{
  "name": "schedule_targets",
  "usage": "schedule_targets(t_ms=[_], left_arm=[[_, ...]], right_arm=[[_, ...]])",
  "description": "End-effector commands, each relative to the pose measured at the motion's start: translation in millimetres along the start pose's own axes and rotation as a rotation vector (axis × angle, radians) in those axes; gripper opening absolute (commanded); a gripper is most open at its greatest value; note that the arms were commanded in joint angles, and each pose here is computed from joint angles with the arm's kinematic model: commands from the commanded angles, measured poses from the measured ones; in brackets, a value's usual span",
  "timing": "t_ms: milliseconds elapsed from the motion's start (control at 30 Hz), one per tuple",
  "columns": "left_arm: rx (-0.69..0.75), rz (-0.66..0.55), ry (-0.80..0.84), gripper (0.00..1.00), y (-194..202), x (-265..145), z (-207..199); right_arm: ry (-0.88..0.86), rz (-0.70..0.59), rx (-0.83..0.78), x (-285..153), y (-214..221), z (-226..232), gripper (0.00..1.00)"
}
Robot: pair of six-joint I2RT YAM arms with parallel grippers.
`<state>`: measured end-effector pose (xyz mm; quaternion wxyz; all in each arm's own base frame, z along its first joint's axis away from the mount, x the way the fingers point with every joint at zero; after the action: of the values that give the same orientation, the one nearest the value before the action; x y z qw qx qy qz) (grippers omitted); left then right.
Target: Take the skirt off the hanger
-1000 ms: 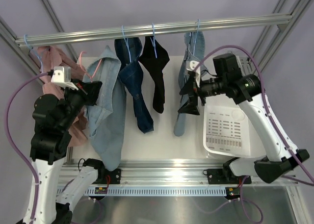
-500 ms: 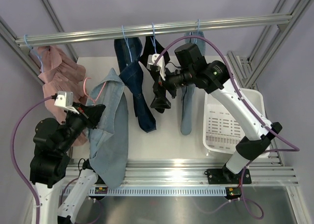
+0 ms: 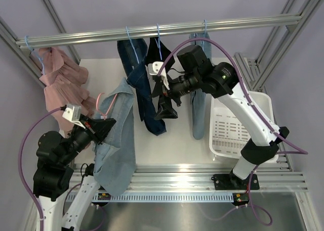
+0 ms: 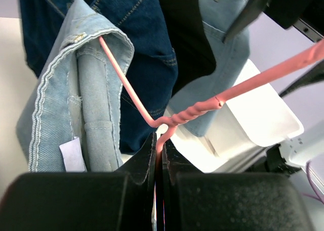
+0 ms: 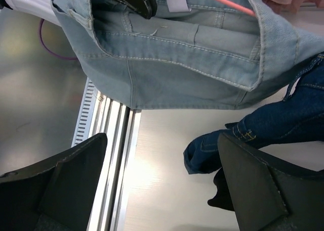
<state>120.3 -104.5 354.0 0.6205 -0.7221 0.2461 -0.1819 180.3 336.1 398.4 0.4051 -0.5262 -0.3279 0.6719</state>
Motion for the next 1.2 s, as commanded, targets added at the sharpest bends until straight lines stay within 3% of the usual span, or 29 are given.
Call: schedule_targets(t_ms=[0,300,633,800,933,1033,1167], left_arm=[[0.016,-0.064,0.117,0.00,-13.8,-1.5,-18.8],[-0.008,-0.049,0.218,0.00,-10.8,-0.4,-32.6],[-0.042,-0.051,0.280,0.00,-15.7,-6.0,-44.6],[-0.054,-0.057,0.289,0.00,-19.0,-7.9,-47.3],[-0.058,-0.065,0.297,0.00,-22.3,-10.8,-50.1],[-0.060,-0.061,0.293,0.00,-22.0,-14.9,-51.5],[-0.063,-0.046,0.288,0.00,-17.8,-21.0,-53.2]], right_arm=[[-0.027,-0.021,-0.032,-1.1,-10.1,6.7,1.00],[-0.033,-0.046,0.002,19.4,-20.8,6.4,0.99],[0.529,-0.130,0.007,56.3,-48.4,-69.7,0.94],[0.635,-0.125,0.015,62.3,-41.0,-92.7,0.89],[0.712,-0.132,0.013,67.2,-37.1,-109.7,0.79],[0.754,-0.136,0.012,68.6,-35.2,-119.0,0.63],[0.755,-0.162,0.019,65.2,-38.7,-117.4,0.33]])
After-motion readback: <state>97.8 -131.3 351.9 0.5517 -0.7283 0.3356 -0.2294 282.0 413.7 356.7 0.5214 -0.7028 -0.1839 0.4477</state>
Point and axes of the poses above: each gripper's point midway between its finger pads, its own x axis out along the fingers, its own z axis along the line the jaws close on, y = z × x, the point moved 2 cm from there along -x, back along the fingers, and after that the axes turned 15 degrees about x, right-handed, at the moved point
